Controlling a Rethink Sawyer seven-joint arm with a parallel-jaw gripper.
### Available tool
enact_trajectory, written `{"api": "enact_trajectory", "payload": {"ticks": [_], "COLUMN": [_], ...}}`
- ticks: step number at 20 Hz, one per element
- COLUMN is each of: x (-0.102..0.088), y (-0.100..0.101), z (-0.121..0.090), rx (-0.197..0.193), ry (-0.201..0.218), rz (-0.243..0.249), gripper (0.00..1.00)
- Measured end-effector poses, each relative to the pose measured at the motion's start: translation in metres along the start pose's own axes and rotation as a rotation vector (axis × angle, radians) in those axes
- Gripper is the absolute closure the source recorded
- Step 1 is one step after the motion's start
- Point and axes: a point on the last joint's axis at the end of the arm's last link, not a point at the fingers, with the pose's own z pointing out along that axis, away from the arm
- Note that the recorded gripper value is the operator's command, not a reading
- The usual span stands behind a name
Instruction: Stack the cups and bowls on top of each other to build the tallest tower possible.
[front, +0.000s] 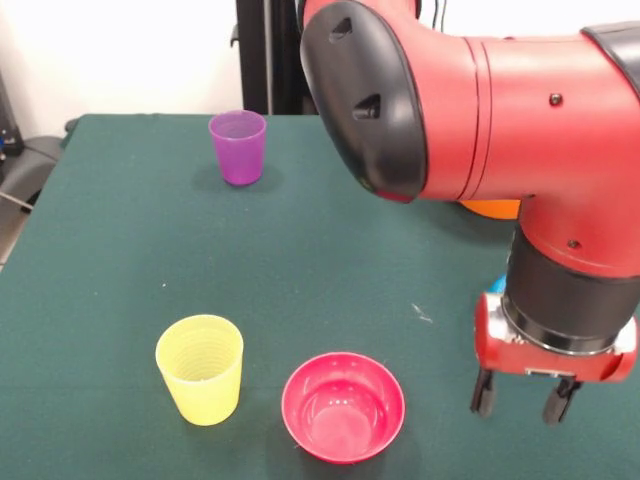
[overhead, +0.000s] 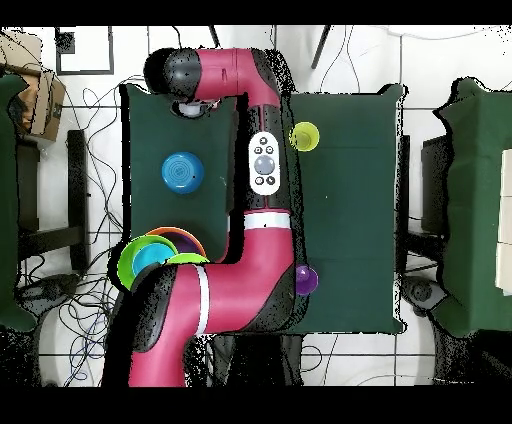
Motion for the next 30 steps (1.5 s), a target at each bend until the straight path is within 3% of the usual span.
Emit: {"api": "enact_trajectory", "payload": {"ticks": [3,7,17,25,30], "x": [0.002,0.0,-0.022,-0.01,0.007], "y": [-0.003,-0.004,-0.008,-0.025,-0.053], "z": [-0.016,-0.033,-0.131,-0.168,-0.178], "rx": [0.012,0.019,0.001,-0.013,-0.019], "ry": [0.046,0.051,-0.034,-0.041,-0.072], "rz": [0.004,0.005,0.013,0.01,0.022], "gripper": [0.0,0.0,0.0,0.0,0.0]}}
